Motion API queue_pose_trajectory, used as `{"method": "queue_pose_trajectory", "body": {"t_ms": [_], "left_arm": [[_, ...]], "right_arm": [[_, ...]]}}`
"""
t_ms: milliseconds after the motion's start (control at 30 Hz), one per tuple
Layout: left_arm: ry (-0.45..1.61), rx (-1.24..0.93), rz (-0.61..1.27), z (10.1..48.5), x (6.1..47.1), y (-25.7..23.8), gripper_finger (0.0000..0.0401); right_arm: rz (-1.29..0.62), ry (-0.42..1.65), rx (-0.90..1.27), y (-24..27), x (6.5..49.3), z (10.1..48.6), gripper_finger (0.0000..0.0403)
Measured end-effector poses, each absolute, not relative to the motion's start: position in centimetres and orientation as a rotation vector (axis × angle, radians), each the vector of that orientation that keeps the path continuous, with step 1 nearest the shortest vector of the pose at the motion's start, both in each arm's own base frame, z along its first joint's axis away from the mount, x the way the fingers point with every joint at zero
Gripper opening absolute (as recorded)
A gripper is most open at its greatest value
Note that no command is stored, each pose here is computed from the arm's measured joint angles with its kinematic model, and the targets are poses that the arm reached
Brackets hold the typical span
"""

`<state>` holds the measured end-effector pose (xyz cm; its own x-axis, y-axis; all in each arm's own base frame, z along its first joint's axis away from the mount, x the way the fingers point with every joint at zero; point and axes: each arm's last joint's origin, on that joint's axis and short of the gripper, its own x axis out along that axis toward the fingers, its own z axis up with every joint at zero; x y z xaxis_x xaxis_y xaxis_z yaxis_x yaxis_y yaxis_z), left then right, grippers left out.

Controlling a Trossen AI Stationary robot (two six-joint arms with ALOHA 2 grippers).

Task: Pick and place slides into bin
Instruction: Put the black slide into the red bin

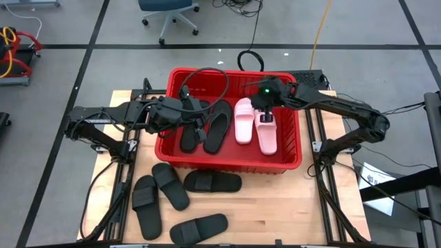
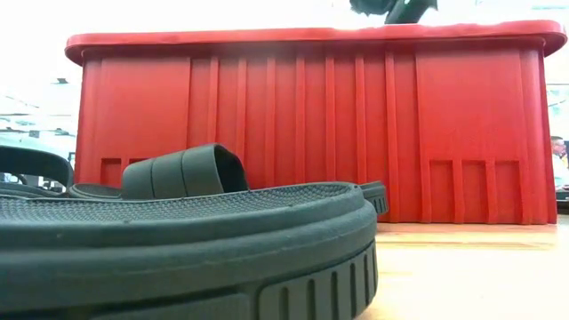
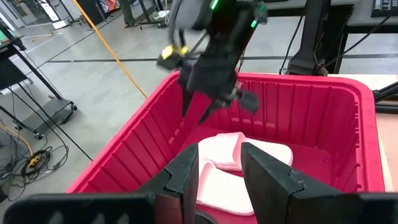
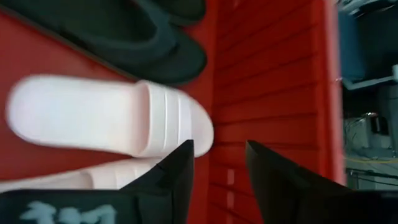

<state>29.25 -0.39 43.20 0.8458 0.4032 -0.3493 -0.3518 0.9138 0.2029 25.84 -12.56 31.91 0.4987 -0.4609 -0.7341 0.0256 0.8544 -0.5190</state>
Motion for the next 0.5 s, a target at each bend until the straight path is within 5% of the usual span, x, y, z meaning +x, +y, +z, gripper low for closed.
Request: {"method": "queue_pose_trajectory", "body": {"t_ms": [500], "left_arm": [[0.463,-0.022,0.4,43.7,25.7,-1.5,0.0122]], "right_arm": [[-0.318,0.686,-0.412,-6.3,21.0,38.2,0.0011]]}}
